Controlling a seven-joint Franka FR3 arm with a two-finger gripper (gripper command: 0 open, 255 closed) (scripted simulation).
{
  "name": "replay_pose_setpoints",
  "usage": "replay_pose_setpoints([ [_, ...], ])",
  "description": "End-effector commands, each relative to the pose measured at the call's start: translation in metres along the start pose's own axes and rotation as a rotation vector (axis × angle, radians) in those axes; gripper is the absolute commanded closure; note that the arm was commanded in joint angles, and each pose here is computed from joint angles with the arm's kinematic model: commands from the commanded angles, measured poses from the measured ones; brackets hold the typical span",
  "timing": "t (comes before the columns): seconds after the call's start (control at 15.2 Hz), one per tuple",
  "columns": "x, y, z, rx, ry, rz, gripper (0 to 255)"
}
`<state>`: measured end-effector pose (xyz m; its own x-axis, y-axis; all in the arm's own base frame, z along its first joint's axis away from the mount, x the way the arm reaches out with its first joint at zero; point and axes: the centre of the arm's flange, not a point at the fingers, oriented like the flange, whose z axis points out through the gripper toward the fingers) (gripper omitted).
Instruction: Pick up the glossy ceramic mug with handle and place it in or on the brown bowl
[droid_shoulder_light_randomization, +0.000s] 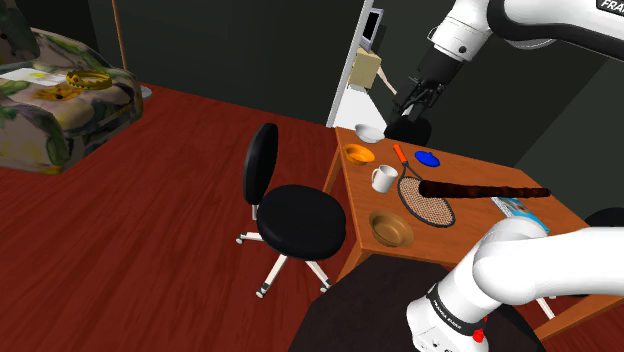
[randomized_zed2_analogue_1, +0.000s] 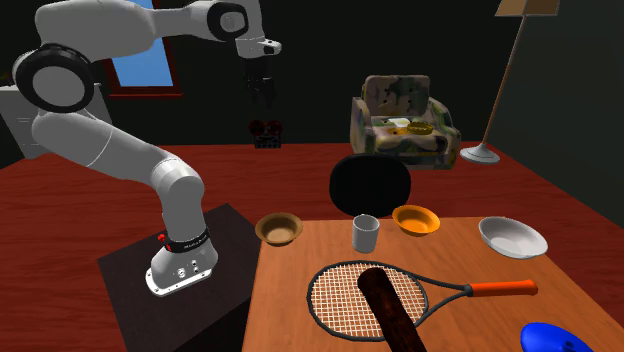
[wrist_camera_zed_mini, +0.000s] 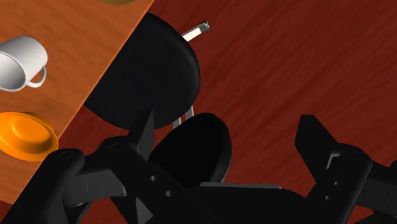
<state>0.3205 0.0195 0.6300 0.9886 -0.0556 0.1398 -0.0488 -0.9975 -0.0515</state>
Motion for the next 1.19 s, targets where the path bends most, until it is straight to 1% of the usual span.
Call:
replay_pose_setpoints([
  [0.0, 0.0, 0.0, 0.0, 0.0, 0.0, 0.0, 0],
  [1.12, 0.059, 0.178, 0.129, -0.003, -0.074, 0.037, 0],
])
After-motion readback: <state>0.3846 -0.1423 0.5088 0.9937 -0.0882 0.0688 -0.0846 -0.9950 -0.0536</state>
